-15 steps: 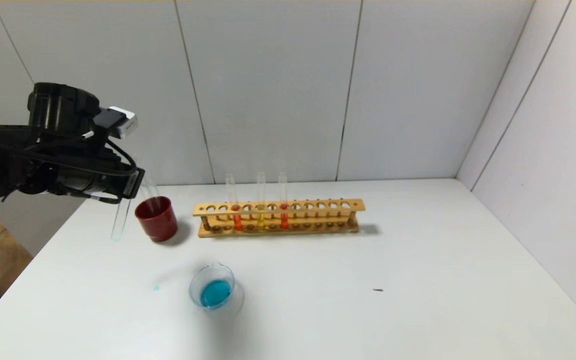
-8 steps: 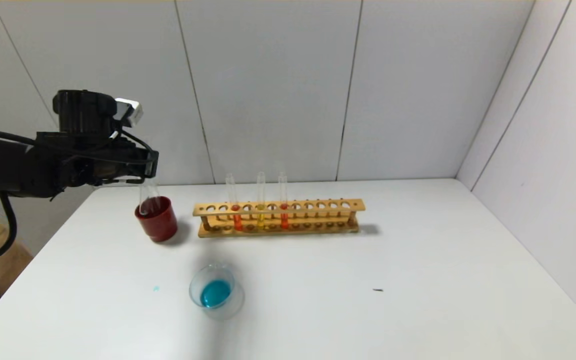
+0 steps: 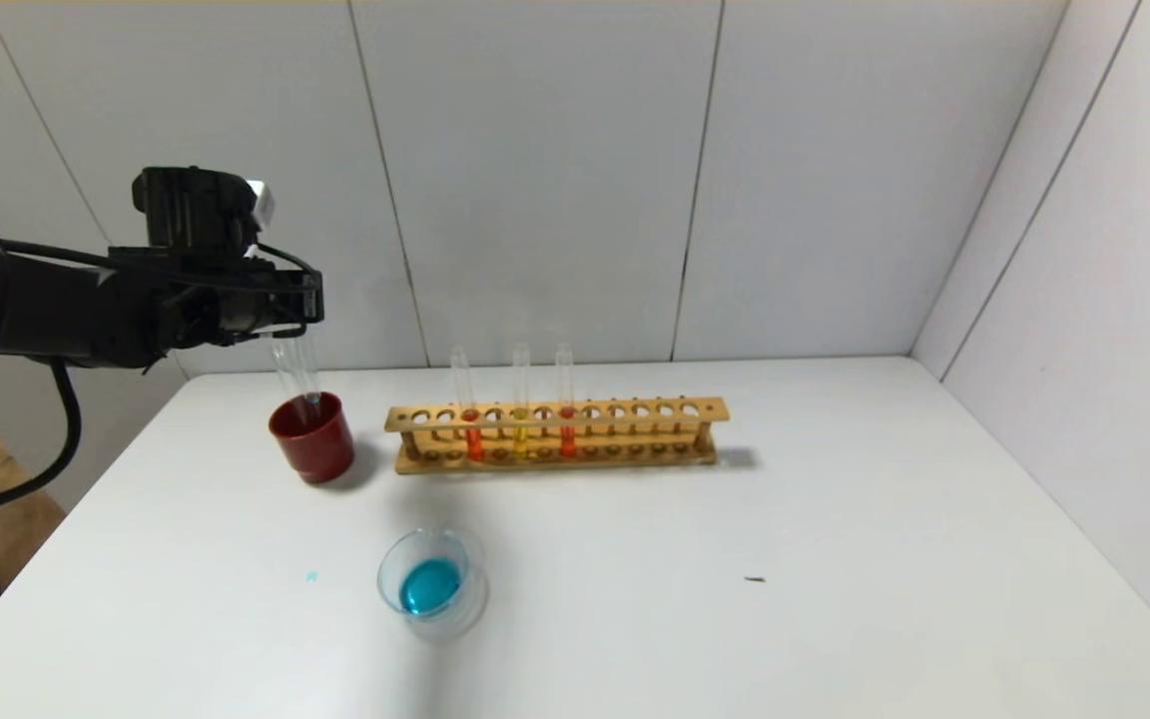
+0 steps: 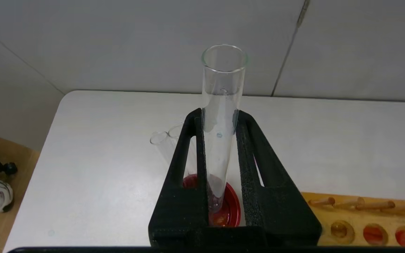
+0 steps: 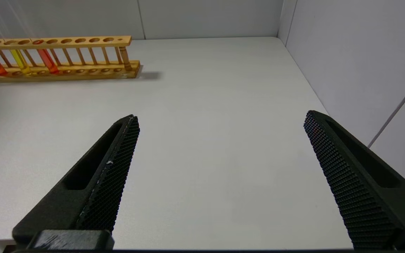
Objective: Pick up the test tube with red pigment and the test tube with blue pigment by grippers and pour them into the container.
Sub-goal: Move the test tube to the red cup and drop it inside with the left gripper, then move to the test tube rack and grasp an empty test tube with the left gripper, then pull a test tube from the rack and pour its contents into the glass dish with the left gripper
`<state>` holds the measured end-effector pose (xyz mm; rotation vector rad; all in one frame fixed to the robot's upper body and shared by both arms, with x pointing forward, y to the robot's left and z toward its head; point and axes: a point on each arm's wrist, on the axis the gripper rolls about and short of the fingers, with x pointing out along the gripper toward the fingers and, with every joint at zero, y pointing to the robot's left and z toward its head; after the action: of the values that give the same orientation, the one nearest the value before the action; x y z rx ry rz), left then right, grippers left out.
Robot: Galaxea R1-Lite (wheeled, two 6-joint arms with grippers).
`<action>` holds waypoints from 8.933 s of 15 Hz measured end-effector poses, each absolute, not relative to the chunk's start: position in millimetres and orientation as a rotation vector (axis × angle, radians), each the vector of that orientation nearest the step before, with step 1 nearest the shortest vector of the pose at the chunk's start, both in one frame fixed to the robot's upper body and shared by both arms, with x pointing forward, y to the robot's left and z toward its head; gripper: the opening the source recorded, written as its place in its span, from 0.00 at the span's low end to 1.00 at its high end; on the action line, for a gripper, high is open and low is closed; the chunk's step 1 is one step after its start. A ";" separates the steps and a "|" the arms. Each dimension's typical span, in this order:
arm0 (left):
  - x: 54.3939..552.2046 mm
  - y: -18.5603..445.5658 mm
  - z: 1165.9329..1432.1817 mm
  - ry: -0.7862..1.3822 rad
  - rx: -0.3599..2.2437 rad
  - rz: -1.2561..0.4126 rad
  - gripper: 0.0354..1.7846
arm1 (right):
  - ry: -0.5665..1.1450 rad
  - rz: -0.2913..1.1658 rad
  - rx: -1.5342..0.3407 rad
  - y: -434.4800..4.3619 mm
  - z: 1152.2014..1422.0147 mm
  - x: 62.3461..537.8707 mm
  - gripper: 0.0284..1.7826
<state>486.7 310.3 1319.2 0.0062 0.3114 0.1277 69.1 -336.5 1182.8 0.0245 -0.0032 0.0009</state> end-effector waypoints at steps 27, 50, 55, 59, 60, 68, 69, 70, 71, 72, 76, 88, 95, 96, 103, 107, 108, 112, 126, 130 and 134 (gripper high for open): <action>482.0 317.2 1258.7 0.349 -0.089 0.201 0.16 | -0.003 0.001 0.024 -336.5 1182.8 69.1 0.96; 396.1 264.5 1318.3 0.175 -0.062 -0.002 0.98 | -0.003 0.000 0.024 -336.5 1182.8 69.1 0.96; 353.0 228.9 1330.3 0.143 -0.060 -0.140 0.98 | -0.003 0.001 0.024 -336.5 1182.8 69.1 0.96; 353.9 215.2 1320.8 0.171 -0.060 -0.170 0.98 | -0.003 0.000 0.024 -336.5 1182.8 69.1 0.96; 356.2 212.3 1317.0 0.183 -0.061 -0.174 0.98 | -0.003 0.000 0.024 -336.5 1182.8 69.1 0.96; 399.9 184.7 1270.8 0.167 -0.069 -0.169 0.98 | -0.003 0.001 0.024 -336.5 1182.8 69.1 0.96; 407.6 180.8 1263.9 0.170 -0.067 -0.162 0.98 | -0.003 0.001 0.024 -336.5 1182.8 69.1 0.96; 414.4 177.6 1257.2 0.173 -0.063 -0.155 0.98 | -0.003 0.001 0.024 -336.5 1182.8 69.1 0.96; 420.8 174.3 1251.0 0.175 -0.062 -0.153 0.98 | -0.003 0.001 0.024 -336.5 1182.8 69.1 0.96; 427.1 171.1 1245.1 0.173 -0.062 -0.152 0.98 | -0.003 0.001 0.024 -336.5 1182.8 69.1 0.96; 441.3 164.7 1223.4 0.182 -0.059 -0.144 0.98 | -0.003 0.001 0.024 -336.5 1182.8 69.1 0.96; 456.6 175.1 1209.9 0.192 -0.054 -0.103 0.98 | -0.003 0.001 0.024 -336.5 1182.8 69.1 0.96; 459.3 173.9 1213.3 0.181 -0.051 -0.105 0.98 | -0.003 0.000 0.024 -336.5 1182.8 69.1 0.96; 459.9 173.4 1214.0 0.178 -0.052 -0.106 0.97 | -0.003 0.000 0.024 -336.5 1182.8 69.1 0.96; 455.6 163.9 1215.0 0.172 -0.056 -0.131 0.50 | -0.003 0.001 0.024 -336.5 1182.8 69.1 0.96; 453.0 159.7 1215.1 0.173 -0.054 -0.141 0.17 | -0.004 0.001 0.024 -336.5 1182.9 69.1 0.96; 452.7 159.4 1214.9 0.173 -0.053 -0.141 0.15 | -0.003 0.001 0.024 -336.5 1182.8 69.1 0.96; 452.7 159.8 1215.2 0.175 -0.053 -0.141 0.15 | -0.003 0.001 0.024 -336.5 1182.8 69.1 0.96; 440.7 164.6 1250.8 0.136 -0.010 -0.150 0.15 | -0.003 0.001 0.024 -336.5 1182.8 69.1 0.96; 429.1 168.6 1284.0 0.117 -0.013 -0.155 0.15 | -0.003 0.001 0.024 -336.5 1182.8 69.1 0.96; 418.5 170.4 1313.2 0.085 -0.024 -0.152 0.15 | -0.003 0.001 0.024 -336.5 1182.8 69.1 0.96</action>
<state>418.5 170.4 1313.2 -0.0244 0.0845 -0.1519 69.1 -336.5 1182.8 0.0240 -0.0032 0.0013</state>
